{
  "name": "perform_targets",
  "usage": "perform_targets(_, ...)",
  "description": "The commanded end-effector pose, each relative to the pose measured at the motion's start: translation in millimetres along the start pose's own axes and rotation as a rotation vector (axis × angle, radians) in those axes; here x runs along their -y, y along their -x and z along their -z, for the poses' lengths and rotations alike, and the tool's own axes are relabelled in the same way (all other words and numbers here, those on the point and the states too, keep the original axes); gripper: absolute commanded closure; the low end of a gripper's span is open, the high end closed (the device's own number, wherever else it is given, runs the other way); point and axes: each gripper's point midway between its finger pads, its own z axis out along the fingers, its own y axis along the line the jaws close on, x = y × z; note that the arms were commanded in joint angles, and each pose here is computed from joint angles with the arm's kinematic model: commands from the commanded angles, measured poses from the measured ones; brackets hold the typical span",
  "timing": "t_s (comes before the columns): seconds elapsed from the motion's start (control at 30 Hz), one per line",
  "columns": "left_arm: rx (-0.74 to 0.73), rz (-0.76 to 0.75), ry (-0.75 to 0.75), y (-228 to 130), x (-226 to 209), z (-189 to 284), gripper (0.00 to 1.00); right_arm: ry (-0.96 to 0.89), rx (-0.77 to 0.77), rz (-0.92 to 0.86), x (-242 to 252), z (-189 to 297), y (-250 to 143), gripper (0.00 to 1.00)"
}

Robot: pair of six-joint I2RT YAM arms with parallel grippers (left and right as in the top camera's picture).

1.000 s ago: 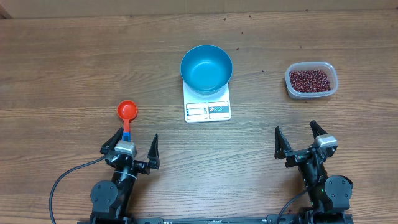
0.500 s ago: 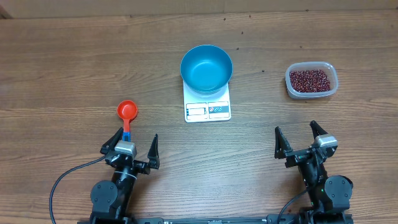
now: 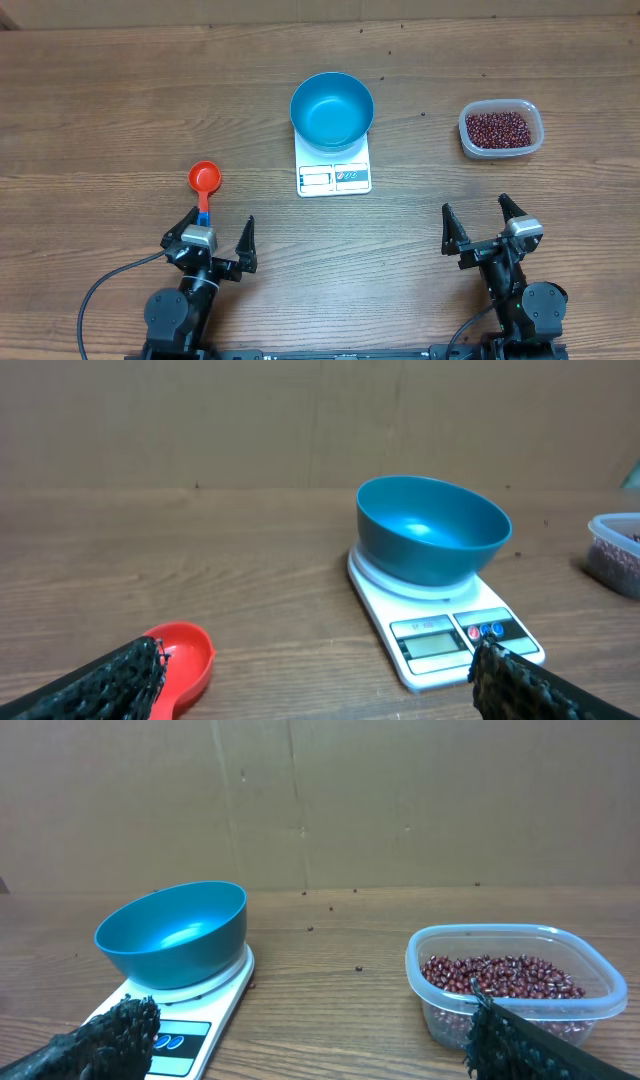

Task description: Scoop item into bowl and weigh 150g on scale

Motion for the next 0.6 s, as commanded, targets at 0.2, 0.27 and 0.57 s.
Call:
perform_targets(0.2, -0.106, 0.035, 0.018, 70, 6, -2, 0.01, 0.01, -0.001, -0.006, -2, 0, -3, 0.0)
perform_targets(0.27, -0.169, 0.041, 0.026, 81, 6, -11, 0.0, 0.01, -0.001, -0.006, -2, 0, -3, 0.0)
perform_targets(0.57, -0.605, 0.053, 0.108, 105, -11, -73, 0.0, 0.01, -0.001, -0.006, -2, 0, -3, 0.0)
